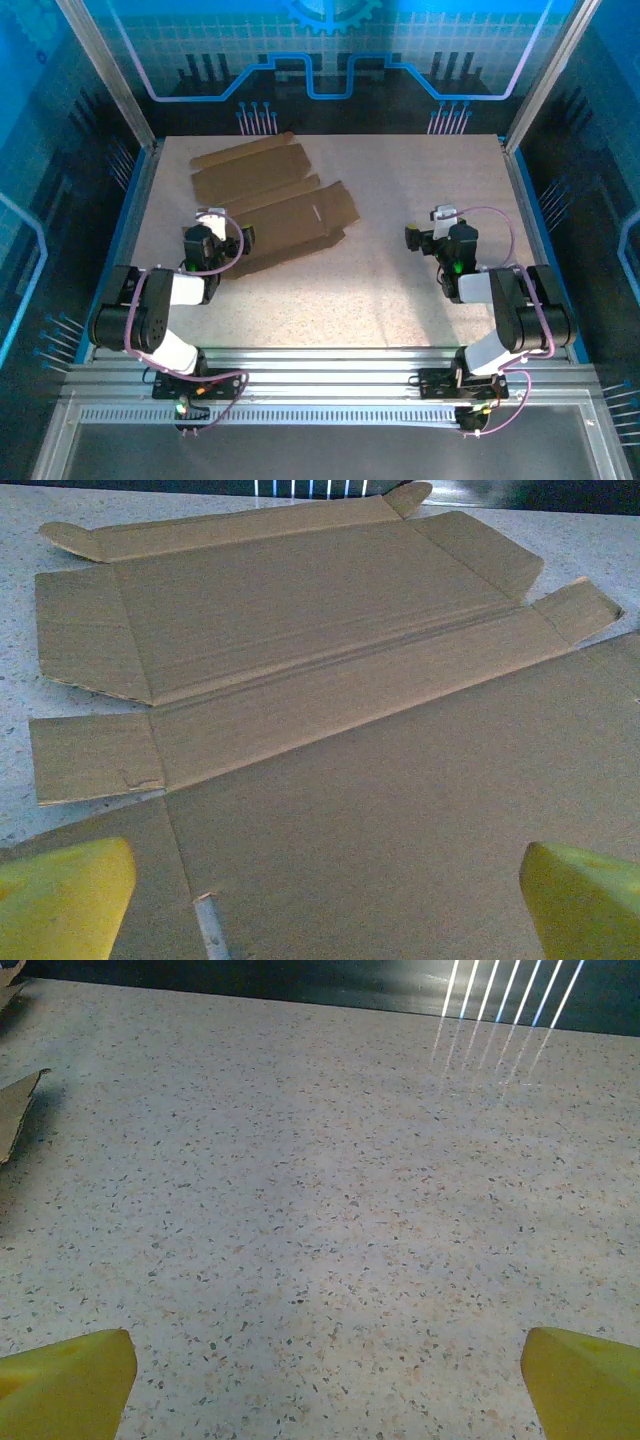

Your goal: Fold the paper box

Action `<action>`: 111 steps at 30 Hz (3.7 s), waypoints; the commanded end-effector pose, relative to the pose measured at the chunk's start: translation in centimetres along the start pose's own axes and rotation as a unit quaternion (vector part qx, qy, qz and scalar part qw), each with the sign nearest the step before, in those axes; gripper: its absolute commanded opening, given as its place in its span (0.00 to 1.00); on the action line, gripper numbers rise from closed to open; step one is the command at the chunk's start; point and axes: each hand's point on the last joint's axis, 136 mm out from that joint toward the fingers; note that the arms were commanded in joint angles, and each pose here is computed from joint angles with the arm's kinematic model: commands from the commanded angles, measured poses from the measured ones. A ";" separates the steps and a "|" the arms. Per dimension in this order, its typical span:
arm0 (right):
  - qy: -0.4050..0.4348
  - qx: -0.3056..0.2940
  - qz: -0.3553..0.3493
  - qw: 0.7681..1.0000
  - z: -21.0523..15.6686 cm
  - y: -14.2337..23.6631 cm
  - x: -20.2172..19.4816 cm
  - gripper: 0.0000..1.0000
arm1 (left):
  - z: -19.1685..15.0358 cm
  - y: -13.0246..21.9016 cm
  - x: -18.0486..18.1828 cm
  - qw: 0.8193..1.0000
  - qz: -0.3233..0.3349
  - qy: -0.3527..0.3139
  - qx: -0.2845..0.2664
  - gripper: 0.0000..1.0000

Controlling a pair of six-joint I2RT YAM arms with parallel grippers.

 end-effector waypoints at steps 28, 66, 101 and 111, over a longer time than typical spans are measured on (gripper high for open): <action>0.008 -0.014 0.009 1.000 1.0 -0.3 0.5 1.00 | 1.5 -0.2 0.5 1.000 0.007 0.000 -0.024 0.99; 0.011 -0.025 0.016 1.000 1.3 0.1 0.7 1.00 | 2.5 0.8 0.5 0.999 0.011 0.000 -0.038 0.99; -0.179 0.238 0.251 0.921 8.9 3.9 20.5 1.00 | -0.5 11.1 -6.5 0.895 0.001 0.345 0.283 0.99; -0.147 0.326 0.219 0.908 7.1 -5.3 24.6 1.00 | -2.9 9.4 -5.8 0.866 0.060 0.363 0.338 0.99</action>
Point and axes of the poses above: each hand's point on the last joint's axis, 136 mm out from that joint toward the fingers, its own y axis back along the fingers, its own x axis along the line the jaws close on, z = x × y, and after that the axes turned 1 degree about y, right-handed
